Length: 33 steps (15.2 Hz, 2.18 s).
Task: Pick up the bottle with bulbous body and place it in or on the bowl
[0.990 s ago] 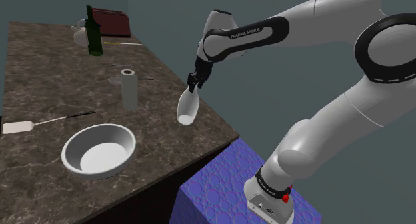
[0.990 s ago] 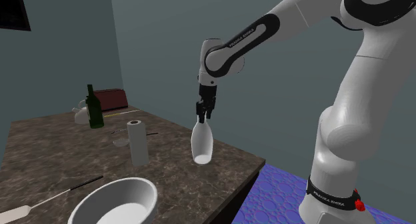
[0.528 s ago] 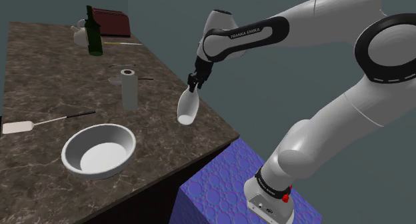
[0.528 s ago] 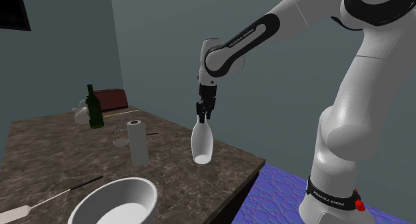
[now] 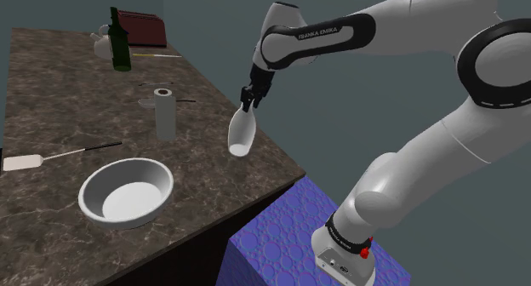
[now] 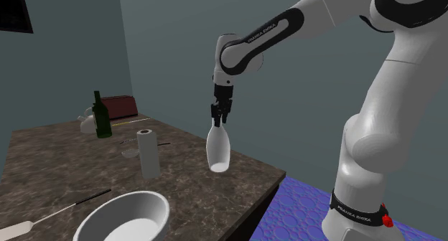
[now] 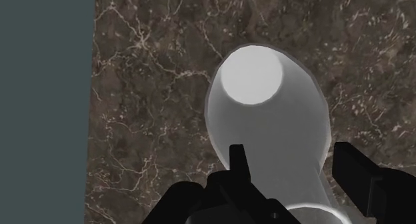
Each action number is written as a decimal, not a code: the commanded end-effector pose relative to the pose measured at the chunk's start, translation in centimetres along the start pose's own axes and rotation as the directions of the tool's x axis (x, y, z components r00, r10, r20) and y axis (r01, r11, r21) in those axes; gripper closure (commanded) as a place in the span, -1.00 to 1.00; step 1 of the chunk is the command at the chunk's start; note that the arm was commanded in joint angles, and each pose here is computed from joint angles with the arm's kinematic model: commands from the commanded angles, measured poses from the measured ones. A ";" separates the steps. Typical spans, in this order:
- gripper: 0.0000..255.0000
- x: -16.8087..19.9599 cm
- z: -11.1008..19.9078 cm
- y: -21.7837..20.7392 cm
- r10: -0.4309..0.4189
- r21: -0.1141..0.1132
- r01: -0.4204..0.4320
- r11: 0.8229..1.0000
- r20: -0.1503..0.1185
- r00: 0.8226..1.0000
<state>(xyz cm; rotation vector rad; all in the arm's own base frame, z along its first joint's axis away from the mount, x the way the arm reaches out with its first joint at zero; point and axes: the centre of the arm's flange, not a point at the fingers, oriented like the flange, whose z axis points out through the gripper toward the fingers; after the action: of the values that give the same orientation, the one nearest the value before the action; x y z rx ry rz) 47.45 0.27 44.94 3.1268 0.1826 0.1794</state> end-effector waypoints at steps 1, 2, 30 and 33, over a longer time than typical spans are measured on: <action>1.00 0.0 -1.2 0.0 0.000 0.000 0.000 1.000 0.000 1.000; 1.00 0.0 -1.7 0.0 0.000 0.000 0.000 1.000 0.000 1.000; 1.00 2.4 -14.7 -7.5 0.000 0.000 0.000 1.000 0.000 1.000; 1.00 2.9 -15.6 -11.4 0.000 0.000 0.000 1.000 0.000 1.000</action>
<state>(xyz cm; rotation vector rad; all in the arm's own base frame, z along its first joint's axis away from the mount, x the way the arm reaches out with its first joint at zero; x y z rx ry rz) 47.24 10.53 60.22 3.1267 0.1850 0.1791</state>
